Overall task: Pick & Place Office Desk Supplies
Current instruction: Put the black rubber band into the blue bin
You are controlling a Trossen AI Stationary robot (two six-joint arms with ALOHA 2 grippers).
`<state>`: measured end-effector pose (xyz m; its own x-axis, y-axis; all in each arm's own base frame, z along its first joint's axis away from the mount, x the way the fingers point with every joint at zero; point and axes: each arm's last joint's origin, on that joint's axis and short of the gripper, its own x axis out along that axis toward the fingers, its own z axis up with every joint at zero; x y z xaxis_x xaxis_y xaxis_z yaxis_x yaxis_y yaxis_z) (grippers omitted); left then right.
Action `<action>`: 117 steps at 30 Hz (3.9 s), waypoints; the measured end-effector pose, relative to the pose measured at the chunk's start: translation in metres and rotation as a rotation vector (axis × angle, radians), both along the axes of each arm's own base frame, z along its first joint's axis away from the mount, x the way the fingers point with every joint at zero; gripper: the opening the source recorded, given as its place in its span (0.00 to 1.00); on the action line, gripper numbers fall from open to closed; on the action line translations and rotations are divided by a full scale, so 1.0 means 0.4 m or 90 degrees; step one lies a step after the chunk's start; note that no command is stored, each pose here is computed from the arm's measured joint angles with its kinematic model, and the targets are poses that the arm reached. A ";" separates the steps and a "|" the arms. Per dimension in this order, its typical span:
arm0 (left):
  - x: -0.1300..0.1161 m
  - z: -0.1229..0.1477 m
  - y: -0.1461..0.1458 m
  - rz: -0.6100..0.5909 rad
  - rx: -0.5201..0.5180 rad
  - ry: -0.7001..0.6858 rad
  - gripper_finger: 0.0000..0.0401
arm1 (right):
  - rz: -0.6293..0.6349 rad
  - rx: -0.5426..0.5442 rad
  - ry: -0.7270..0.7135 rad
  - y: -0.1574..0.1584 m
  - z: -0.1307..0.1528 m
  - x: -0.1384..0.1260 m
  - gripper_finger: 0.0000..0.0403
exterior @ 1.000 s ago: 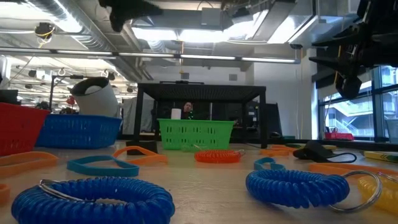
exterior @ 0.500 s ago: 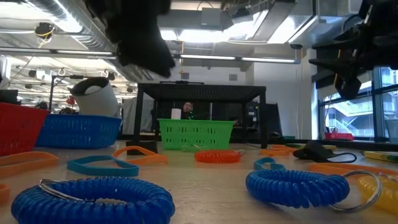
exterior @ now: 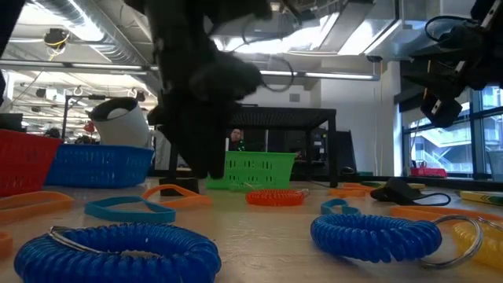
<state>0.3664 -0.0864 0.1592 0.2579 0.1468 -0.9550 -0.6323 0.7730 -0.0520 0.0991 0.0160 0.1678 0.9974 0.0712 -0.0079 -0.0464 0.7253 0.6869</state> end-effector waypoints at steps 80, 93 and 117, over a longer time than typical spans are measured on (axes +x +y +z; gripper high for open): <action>-0.149 0.283 0.151 0.185 0.159 0.100 0.01 | -0.074 -0.028 0.015 -0.007 -0.005 0.006 0.34; -0.290 0.218 0.223 0.244 0.059 0.183 0.01 | -0.099 -0.027 0.012 -0.010 -0.003 0.006 0.34; -0.344 0.044 0.239 0.313 0.025 0.124 0.11 | -0.116 -0.026 0.011 -0.012 -0.003 0.006 0.34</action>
<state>0.2288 0.0093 0.1770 -0.0312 0.2424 -0.9697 -0.9155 0.3824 0.1250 0.1014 0.0112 0.1666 0.9935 -0.1112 -0.0245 0.0999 0.7479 0.6562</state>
